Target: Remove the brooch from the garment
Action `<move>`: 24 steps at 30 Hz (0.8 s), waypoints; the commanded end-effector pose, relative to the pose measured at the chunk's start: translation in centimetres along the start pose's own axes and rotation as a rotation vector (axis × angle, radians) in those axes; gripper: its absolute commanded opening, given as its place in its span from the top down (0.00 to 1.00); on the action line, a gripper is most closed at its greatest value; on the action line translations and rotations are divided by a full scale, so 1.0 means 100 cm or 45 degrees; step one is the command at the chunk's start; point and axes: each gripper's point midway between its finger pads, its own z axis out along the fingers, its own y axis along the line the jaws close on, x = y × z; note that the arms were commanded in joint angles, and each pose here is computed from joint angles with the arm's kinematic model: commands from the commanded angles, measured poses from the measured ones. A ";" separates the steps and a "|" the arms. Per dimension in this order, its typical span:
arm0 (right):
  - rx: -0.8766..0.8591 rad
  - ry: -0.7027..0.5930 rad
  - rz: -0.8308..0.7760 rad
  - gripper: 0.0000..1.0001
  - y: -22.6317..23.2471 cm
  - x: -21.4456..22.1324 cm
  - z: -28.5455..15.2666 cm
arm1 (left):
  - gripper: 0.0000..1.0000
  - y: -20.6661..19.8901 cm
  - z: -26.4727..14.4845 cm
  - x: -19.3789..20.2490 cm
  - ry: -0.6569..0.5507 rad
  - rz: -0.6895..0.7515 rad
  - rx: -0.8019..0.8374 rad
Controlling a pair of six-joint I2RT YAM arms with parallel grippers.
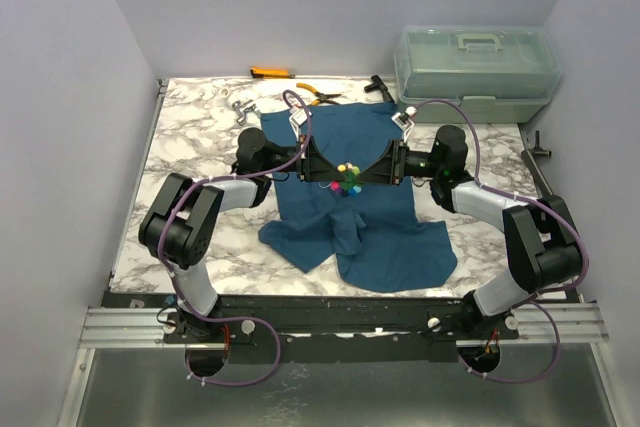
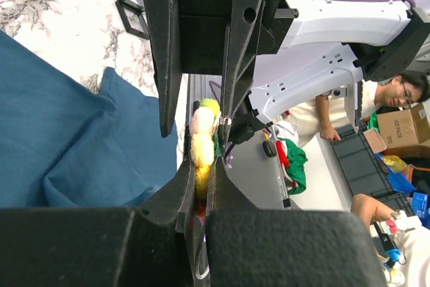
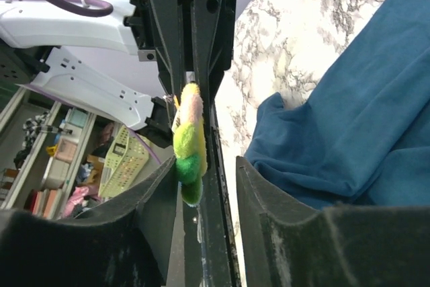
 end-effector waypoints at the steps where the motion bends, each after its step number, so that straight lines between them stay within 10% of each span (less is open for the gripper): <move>1: -0.054 0.017 -0.005 0.61 0.005 0.003 0.001 | 1.00 -0.004 0.005 -0.001 0.013 0.046 0.038; 9: -0.050 0.010 -0.046 0.98 0.010 0.001 0.001 | 0.91 0.001 0.006 0.002 0.020 0.019 0.032; 15: 0.011 0.025 -0.108 0.99 0.009 0.001 -0.002 | 0.52 0.009 0.003 0.000 0.006 -0.005 0.004; 22: 0.115 0.064 -0.174 0.99 0.003 0.002 -0.011 | 0.36 0.026 -0.013 -0.009 -0.057 -0.069 -0.067; 24: 0.167 0.087 -0.208 1.00 -0.001 0.001 -0.016 | 0.15 0.031 -0.019 -0.011 -0.077 -0.080 -0.090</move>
